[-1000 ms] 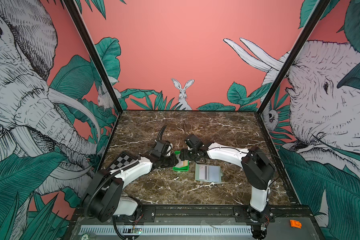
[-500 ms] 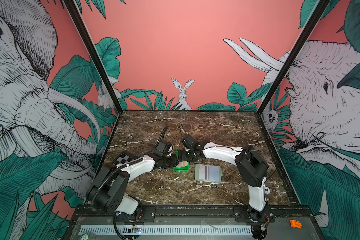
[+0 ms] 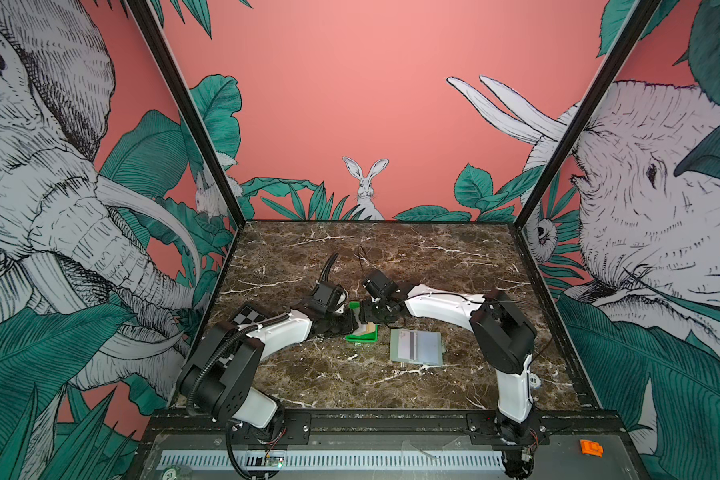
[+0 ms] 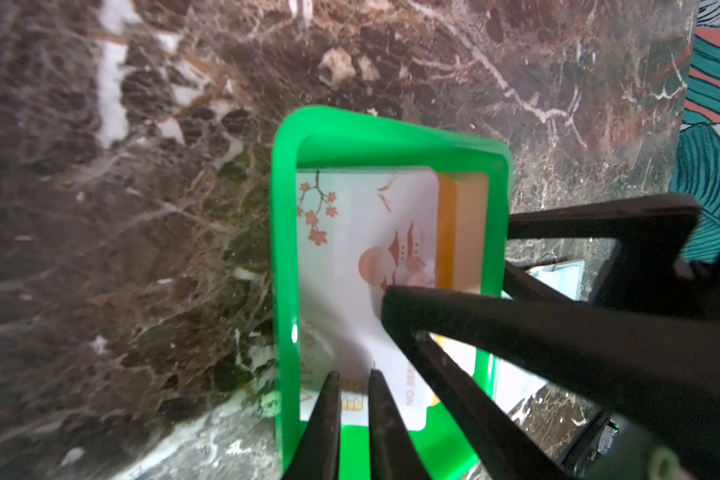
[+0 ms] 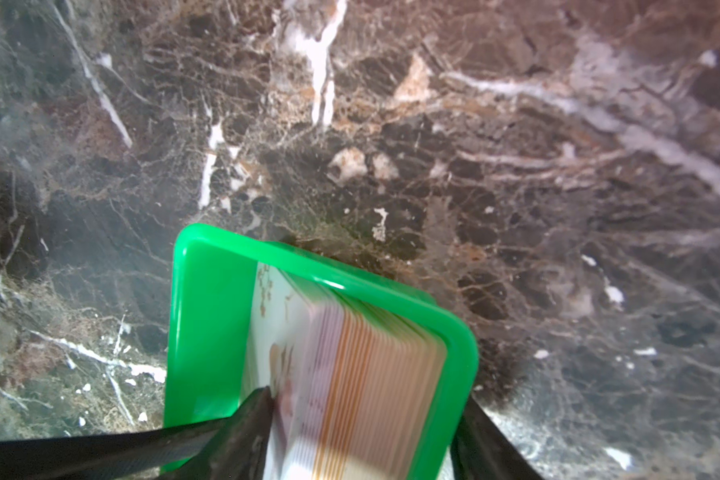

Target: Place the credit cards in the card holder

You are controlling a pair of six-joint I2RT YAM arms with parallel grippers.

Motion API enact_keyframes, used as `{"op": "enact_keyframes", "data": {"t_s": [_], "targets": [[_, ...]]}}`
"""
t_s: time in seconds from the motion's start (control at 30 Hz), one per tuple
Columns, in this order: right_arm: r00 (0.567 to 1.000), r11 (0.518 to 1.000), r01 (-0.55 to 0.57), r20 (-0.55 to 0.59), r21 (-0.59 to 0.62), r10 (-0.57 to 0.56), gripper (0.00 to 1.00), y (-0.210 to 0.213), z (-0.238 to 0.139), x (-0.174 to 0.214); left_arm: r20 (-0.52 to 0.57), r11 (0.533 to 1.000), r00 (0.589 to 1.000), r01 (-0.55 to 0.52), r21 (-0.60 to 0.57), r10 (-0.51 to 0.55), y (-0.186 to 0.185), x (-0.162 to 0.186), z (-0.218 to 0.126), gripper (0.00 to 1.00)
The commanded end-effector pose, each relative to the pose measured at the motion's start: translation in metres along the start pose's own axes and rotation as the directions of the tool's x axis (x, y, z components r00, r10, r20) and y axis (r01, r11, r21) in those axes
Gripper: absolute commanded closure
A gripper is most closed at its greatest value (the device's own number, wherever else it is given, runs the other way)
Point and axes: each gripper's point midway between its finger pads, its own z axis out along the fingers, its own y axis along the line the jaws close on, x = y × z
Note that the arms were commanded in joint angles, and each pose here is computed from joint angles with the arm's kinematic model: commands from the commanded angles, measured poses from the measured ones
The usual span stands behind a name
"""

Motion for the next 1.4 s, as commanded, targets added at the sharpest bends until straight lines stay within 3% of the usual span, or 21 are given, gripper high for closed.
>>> {"op": "enact_keyframes", "data": {"t_s": [0.0, 0.77, 1.13, 1.37], "targets": [[0.999, 0.998, 0.039, 0.009, 0.051, -0.040, 0.40, -0.008, -0.012, 0.002, 0.007, 1.000, 1.000, 0.015, -0.002, -0.015, 0.004, 0.001, 0.001, 0.84], [0.995, 0.982, 0.099, 0.008, 0.160, -0.102, 0.35, -0.027, -0.030, 0.001, -0.004, 0.999, 0.999, 0.038, 0.014, -0.037, 0.004, 0.004, 0.006, 0.85], [0.995, 0.986, 0.096, 0.020, 0.135, -0.099, 0.35, -0.023, -0.036, 0.000, -0.033, 1.000, 0.999, 0.018, 0.005, -0.018, -0.003, 0.012, 0.018, 0.84], [0.995, 0.997, 0.073, 0.069, 0.032, -0.075, 0.31, -0.007, -0.051, -0.003, -0.027, 1.000, 0.999, 0.021, 0.000, -0.021, -0.003, 0.012, 0.018, 0.84]]}}
